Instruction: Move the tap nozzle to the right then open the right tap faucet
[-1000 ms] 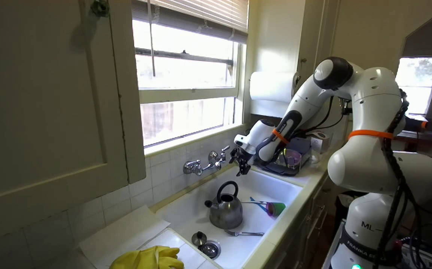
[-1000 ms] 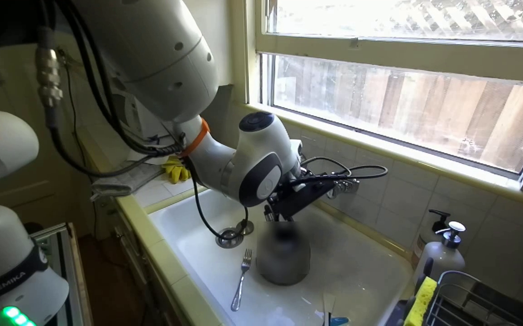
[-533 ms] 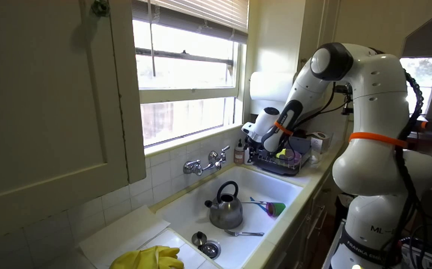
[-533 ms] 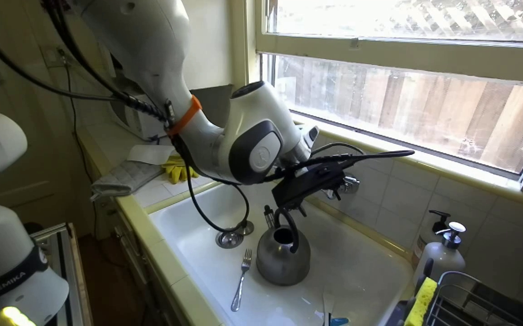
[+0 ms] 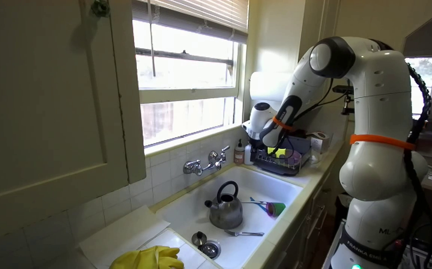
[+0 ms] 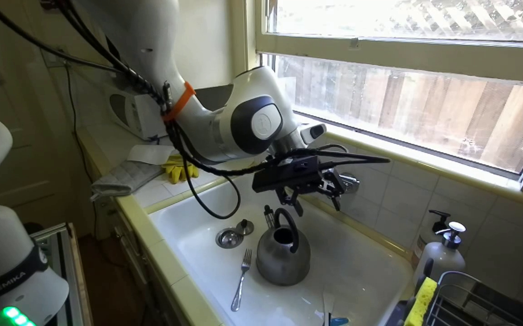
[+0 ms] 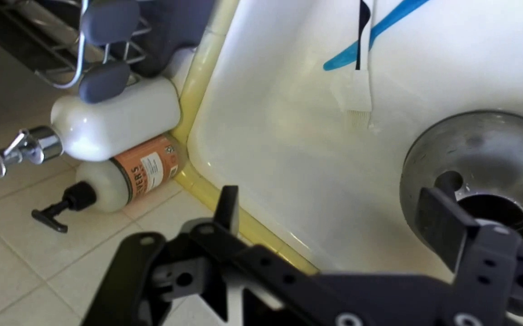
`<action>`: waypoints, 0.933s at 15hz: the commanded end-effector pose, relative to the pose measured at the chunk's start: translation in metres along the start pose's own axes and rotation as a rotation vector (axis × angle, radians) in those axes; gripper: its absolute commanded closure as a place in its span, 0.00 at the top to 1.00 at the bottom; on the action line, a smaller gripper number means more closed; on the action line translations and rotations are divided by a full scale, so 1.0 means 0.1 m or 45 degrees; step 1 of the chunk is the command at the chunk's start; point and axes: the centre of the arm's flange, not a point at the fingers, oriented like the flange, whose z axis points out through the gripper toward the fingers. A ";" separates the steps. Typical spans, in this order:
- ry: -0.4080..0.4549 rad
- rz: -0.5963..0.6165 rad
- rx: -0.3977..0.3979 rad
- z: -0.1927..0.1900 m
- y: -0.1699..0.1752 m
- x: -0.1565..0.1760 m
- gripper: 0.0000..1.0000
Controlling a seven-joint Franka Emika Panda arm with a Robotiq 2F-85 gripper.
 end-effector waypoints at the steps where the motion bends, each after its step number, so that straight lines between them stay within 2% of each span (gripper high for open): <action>1: -0.077 0.241 0.034 0.11 -0.18 0.17 1.00; 9: -0.076 0.776 0.190 0.04 -0.14 0.31 1.00; 14: -0.184 1.052 0.304 -0.22 -0.30 0.57 1.00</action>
